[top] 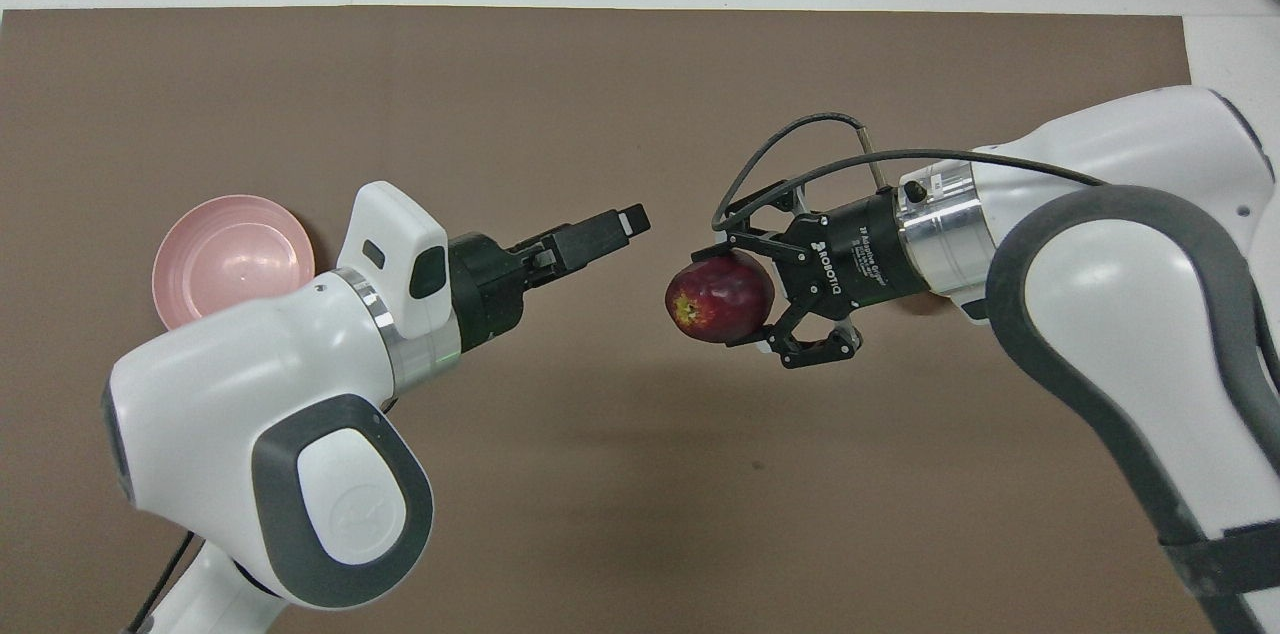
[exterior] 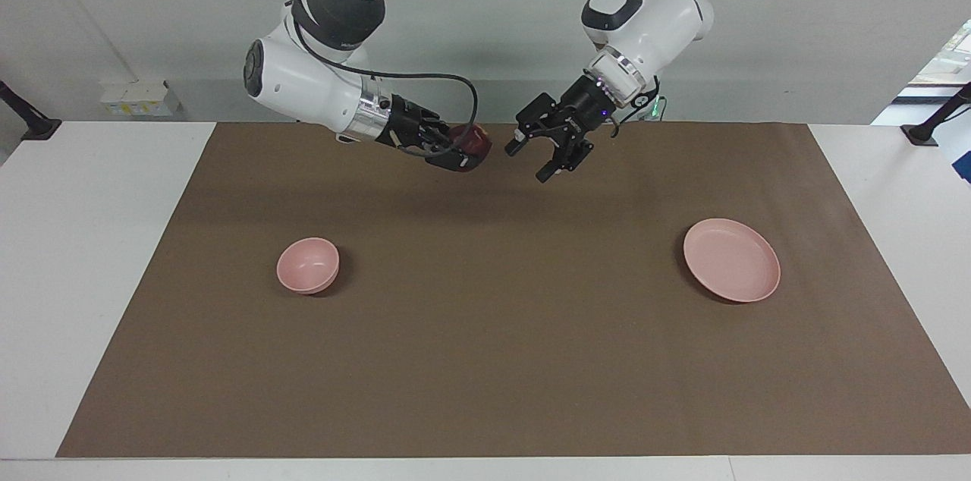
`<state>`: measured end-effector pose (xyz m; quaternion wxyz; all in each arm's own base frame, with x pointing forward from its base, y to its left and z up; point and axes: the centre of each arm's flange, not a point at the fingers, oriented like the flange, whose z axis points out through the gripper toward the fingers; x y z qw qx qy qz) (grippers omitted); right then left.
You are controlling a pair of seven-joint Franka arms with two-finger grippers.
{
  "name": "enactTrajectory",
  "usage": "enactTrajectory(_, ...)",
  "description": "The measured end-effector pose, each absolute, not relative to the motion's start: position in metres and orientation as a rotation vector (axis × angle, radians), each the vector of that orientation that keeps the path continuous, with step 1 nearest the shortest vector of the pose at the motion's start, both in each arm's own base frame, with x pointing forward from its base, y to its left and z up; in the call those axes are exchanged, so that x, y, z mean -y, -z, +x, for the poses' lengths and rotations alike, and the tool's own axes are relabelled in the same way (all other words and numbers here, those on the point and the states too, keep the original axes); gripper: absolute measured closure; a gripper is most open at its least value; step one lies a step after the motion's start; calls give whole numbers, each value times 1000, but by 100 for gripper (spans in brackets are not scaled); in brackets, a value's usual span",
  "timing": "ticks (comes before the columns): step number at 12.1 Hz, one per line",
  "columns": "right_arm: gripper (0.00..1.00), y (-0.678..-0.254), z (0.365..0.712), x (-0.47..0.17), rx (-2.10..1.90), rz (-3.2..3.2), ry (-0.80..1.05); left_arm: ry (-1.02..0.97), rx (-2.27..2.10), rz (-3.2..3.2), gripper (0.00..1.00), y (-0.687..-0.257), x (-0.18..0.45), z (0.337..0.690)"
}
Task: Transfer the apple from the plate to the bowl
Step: 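Carry the apple with the right gripper while the left gripper withdraws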
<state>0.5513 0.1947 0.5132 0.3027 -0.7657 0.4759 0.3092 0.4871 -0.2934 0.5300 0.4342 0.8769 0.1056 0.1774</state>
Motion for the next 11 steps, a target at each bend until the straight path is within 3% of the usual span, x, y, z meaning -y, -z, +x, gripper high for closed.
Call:
enactTrajectory(7,23,-503,546,-90,-1055,-2115,-895,-396,-57,2455,0,-516,249,509)
enactTrajectory(11,23,-493,548,-46,-916,-2303,-732,-266,178,2739,0,-511,215,517)
